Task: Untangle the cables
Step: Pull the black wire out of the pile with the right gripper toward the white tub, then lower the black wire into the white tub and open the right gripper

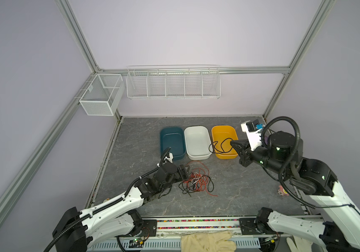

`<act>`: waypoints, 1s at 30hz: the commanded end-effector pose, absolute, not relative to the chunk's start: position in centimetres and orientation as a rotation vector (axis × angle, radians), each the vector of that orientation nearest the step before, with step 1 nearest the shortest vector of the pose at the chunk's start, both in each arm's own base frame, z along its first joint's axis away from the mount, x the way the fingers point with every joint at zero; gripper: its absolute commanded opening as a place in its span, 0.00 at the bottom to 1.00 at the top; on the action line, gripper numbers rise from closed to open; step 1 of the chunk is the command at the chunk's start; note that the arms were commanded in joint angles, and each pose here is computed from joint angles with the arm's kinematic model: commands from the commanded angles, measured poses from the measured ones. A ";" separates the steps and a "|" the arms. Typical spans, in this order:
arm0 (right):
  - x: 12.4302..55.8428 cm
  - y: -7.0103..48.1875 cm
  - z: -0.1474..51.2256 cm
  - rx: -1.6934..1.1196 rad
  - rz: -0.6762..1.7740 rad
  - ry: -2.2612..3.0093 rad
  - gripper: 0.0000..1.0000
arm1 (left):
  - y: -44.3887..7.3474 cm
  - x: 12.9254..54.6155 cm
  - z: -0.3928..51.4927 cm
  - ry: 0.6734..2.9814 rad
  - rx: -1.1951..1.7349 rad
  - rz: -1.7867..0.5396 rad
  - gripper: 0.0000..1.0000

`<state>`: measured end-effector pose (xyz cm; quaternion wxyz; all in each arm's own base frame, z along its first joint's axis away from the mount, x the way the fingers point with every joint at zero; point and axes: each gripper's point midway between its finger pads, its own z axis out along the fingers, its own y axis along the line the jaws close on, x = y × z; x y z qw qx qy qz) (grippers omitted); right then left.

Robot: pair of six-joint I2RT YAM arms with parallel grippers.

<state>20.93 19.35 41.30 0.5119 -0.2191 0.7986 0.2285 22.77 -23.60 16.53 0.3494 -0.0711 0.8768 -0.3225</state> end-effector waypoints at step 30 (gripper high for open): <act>40.5 27.5 26.7 -0.492 0.519 2.219 0.06 | -14.2 28.4 28.3 1.879 0.100 -0.122 1.00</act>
